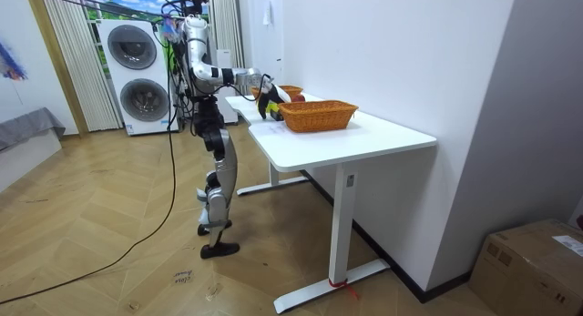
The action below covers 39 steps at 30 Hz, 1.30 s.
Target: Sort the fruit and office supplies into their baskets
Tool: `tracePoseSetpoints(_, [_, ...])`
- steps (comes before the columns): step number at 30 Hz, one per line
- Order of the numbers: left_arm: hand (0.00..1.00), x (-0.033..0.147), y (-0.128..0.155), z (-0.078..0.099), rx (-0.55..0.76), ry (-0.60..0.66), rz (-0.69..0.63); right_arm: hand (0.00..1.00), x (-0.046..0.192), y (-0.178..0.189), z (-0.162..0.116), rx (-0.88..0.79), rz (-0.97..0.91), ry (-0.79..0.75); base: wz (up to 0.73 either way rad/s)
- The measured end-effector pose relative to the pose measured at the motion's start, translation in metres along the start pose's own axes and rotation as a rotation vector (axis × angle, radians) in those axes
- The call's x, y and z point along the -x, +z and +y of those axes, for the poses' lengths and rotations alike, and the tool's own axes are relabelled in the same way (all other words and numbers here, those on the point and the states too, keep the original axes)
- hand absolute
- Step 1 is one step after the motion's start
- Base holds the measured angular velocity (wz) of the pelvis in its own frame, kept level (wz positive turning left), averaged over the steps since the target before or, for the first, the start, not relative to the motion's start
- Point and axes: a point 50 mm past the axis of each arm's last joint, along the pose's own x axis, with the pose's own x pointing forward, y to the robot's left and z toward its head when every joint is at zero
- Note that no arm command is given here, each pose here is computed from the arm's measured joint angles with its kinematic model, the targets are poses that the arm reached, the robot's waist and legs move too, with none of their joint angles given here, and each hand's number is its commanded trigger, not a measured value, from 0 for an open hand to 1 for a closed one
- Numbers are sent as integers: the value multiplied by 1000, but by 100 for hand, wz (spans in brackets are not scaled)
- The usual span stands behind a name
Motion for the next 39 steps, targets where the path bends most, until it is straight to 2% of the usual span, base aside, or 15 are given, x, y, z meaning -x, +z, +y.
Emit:
tracePoseSetpoints(12, [0, -1, 3, 2, -1, 8, 16, 1, -4, -9, 2, -29, 44, -2, 6])
tracePoseSetpoints(13, [0, -1, 3, 2, -1, 7, 17, 43, -4, -9, 2, -27, 45, -2, 0])
tracePoseSetpoints(14, [0, -1, 3, 2, 0, 7, 18, 59, -4, -9, 2, -24, 50, -2, 0])
tracePoseSetpoints(15, [0, -1, 3, 2, 0, 8, 19, 86, -4, -9, 2, -19, 53, -3, 0])
tracePoseSetpoints(16, [0, -1, 3, 2, 0, 9, 20, 100, -4, -10, 2, -16, 60, -4, 0])
tracePoseSetpoints(31, [0, -1, 6, -2, 6, 2, 38, 100, -14, -15, -9, 21, 136, -137, 3])
tracePoseSetpoints(39, [0, -2, 6, -1, 4, 3, 36, 100, -13, -18, -5, -30, 148, -119, 0])
